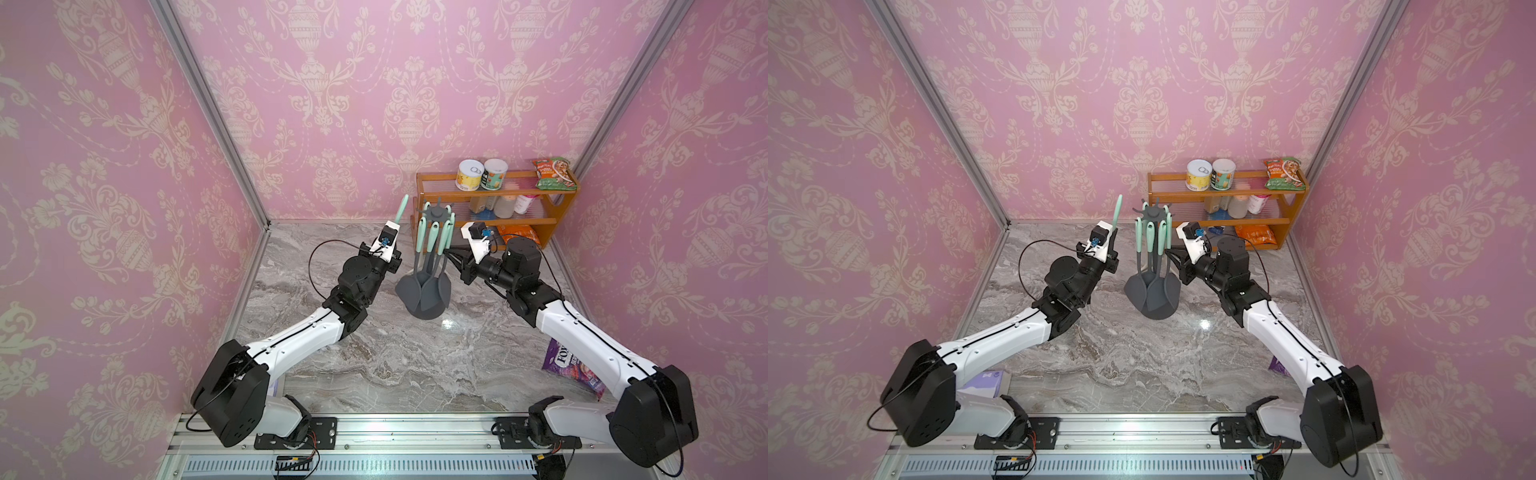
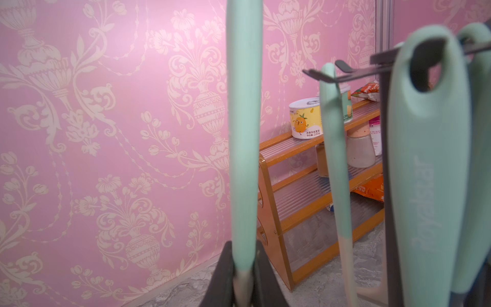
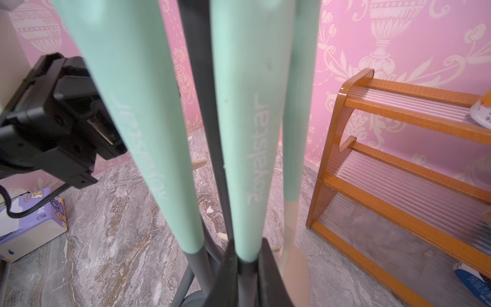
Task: Take the spatula off the kitchen utensil rack
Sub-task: Take off the spatula from the rack, then place the spatula at the center of the board.
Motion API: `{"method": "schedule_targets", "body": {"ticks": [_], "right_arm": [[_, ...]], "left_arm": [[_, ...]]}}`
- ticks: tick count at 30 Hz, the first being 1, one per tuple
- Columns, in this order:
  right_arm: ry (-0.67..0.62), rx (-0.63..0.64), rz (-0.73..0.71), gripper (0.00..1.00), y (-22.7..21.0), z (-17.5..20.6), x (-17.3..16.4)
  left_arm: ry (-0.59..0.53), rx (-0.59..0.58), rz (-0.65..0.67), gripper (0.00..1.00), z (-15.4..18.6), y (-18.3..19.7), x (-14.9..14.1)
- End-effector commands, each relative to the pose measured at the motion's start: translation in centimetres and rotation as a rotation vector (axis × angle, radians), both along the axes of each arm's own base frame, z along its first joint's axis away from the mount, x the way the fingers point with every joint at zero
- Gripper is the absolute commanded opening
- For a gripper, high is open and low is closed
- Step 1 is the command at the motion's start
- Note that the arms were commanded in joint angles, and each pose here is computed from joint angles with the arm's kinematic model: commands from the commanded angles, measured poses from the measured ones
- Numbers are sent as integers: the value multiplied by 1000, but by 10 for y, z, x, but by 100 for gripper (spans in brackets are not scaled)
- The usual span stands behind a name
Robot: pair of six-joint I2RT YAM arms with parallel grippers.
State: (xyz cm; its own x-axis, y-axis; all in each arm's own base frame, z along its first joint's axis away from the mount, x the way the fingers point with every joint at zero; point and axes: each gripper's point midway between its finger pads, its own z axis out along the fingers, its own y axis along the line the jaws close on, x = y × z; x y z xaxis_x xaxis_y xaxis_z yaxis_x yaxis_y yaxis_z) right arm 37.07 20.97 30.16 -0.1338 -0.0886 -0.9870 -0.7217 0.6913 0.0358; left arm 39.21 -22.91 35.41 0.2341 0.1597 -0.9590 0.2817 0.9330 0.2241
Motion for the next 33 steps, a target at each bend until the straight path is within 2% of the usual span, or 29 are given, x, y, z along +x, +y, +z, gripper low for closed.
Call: {"method": "schedule_targets", "body": {"ticks": [1, 4, 7, 11, 14, 18, 21, 25, 27, 30, 33], "right_arm": [[36, -27, -12, 5, 0, -14, 5], [28, -24, -18, 26, -2, -11, 2], [20, -18, -18, 54, -3, -7, -2], [13, -10, -19, 71, -6, -5, -8], [15, -13, -13, 77, -6, -6, -12], [20, -36, -20, 81, -9, -9, -16], [17, -49, -27, 83, -13, -11, -19], [27, -50, -20, 84, -13, -13, -23], [28, -49, -22, 86, -14, -12, -25], [24, -44, -30, 87, -17, -12, -29], [27, -56, -40, 87, -21, -13, -31]], "left_arm": [[-75, 9, 105, 0, 27, 25, -3], [-3, 81, 216, 0, 24, 44, 8], [163, 152, 379, 0, 11, 71, 30], [316, 190, 622, 0, -2, 112, 43], [397, 145, 728, 0, -8, 137, 43], [475, 78, 806, 0, -19, 164, 44], [599, 128, 877, 0, -42, 181, 52], [805, 160, 933, 0, -98, 211, 67], [866, 186, 986, 0, -124, 230, 72], [913, 227, 1067, 0, -145, 257, 79], [909, 244, 1116, 0, -155, 276, 89]]}}
